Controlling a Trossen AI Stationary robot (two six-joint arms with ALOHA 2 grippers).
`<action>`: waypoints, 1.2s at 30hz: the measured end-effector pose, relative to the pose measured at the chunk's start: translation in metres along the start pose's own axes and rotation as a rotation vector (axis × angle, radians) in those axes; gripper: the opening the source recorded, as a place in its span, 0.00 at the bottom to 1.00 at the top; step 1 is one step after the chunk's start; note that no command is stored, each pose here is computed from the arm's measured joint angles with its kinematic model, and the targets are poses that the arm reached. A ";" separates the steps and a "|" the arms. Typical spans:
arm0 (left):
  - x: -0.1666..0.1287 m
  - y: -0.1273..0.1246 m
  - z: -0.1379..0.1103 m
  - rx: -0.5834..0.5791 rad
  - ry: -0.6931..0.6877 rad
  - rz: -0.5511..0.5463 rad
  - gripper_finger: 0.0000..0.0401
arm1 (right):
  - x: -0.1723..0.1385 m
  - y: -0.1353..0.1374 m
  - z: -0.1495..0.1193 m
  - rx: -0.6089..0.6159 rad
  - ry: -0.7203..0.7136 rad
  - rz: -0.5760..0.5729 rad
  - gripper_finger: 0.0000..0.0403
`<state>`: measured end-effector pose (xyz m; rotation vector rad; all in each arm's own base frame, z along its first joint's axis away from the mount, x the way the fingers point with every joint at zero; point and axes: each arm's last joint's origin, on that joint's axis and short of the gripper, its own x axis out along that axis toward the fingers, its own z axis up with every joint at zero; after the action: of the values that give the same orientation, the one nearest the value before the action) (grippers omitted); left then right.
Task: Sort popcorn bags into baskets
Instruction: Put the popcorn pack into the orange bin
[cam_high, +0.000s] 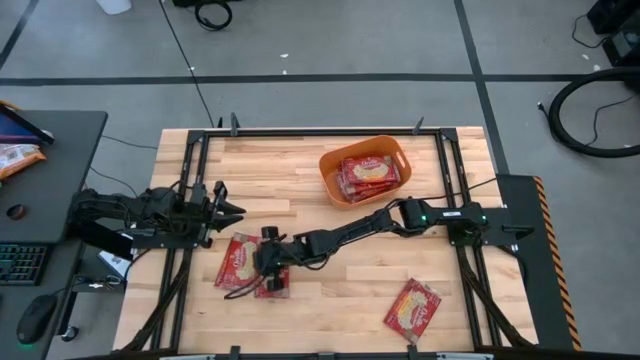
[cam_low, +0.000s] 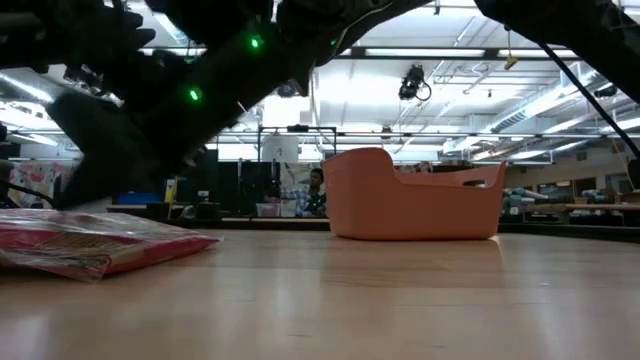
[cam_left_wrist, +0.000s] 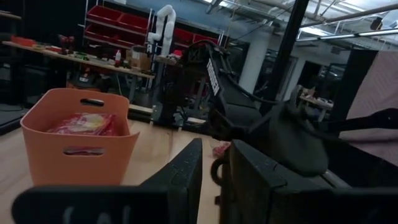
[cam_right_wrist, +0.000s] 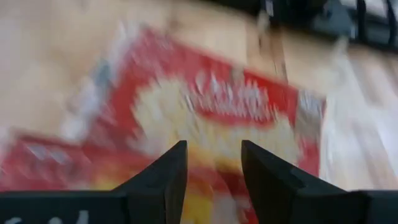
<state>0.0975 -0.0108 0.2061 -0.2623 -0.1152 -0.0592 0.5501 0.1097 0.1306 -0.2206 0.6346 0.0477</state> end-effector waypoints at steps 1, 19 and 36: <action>0.000 0.000 0.000 0.000 0.000 0.002 0.22 | 0.000 -0.001 -0.003 0.002 0.032 0.000 0.39; 0.000 0.001 -0.002 0.000 0.013 0.022 0.22 | -0.053 0.024 -0.034 -0.011 0.636 0.023 0.38; 0.000 0.003 -0.003 0.003 0.022 0.078 0.22 | -0.132 0.084 -0.014 -0.304 0.744 0.000 0.38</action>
<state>0.0980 -0.0089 0.2021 -0.2629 -0.0833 0.0153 0.4256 0.1919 0.1818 -0.5436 1.3706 0.0627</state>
